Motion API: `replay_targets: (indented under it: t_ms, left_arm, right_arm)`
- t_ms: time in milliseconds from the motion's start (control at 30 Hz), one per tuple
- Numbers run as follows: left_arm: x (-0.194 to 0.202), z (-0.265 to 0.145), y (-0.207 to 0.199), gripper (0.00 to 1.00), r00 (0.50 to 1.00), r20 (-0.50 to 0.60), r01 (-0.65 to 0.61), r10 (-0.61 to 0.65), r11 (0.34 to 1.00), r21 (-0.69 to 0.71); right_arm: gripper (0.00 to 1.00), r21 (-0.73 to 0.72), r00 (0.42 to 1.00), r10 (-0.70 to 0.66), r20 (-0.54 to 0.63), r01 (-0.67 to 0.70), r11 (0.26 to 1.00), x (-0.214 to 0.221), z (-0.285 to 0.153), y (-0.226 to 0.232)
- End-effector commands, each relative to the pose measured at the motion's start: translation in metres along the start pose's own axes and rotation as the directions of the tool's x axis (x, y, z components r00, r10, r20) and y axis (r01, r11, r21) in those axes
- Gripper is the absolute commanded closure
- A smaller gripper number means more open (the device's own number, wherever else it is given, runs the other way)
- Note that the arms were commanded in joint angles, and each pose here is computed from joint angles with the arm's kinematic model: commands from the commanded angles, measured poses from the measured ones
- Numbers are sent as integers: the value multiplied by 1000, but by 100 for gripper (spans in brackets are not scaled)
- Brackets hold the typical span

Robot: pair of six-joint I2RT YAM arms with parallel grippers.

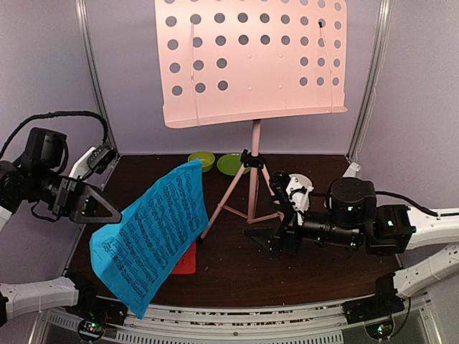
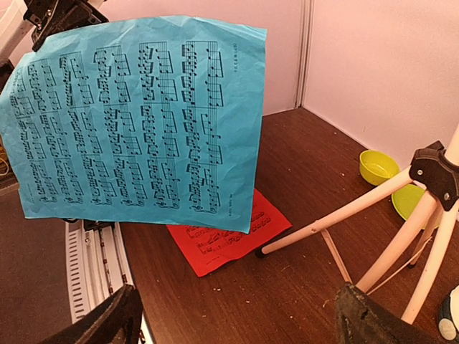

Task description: Set up the instrument practice props

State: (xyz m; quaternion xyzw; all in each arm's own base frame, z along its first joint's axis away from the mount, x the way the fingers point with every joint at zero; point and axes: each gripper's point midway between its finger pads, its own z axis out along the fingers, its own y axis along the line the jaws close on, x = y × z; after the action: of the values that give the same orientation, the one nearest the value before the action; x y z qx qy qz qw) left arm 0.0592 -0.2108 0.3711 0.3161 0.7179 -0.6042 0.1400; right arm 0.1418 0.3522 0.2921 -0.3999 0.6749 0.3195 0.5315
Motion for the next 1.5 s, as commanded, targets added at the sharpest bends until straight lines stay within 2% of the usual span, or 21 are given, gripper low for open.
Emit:
replay_targets:
  t_ms: [0, 67, 200, 433, 733, 1100, 1467]
  left_arm:
    - [-10, -4, -29, 100, 989, 34, -146, 145, 988, 58]
    - [-19, -6, -37, 100, 974, 83, -216, 210, 974, 67]
    - [-32, -8, -50, 100, 960, 170, -243, 221, 962, 123]
    - [-38, -17, -76, 100, 937, 220, -308, 273, 940, 147]
    - [-32, -19, -98, 100, 938, 208, -319, 277, 924, 211]
    - [-10, -12, -104, 100, 974, 115, -221, 195, 930, 293]
    - [9, -14, -114, 100, 987, 53, -158, 149, 924, 348]
  right_arm:
    - [6, 18, 997, 69, 28, -69, 997, -1, -2, 0]
    - [6, 16, 985, 158, 73, -160, 987, 2, -3, -3]
    - [5, -6, 935, 318, 159, -321, 947, 1, -5, -6]
    - [5, -51, 897, 391, 205, -390, 920, -2, -1, -4]
    - [5, -112, 923, 335, 190, -319, 941, -15, 9, 12]
    - [5, -156, 977, 169, 129, -148, 977, -19, 20, 31]
    - [6, -202, 988, 135, 71, -119, 972, -3, 30, 44]
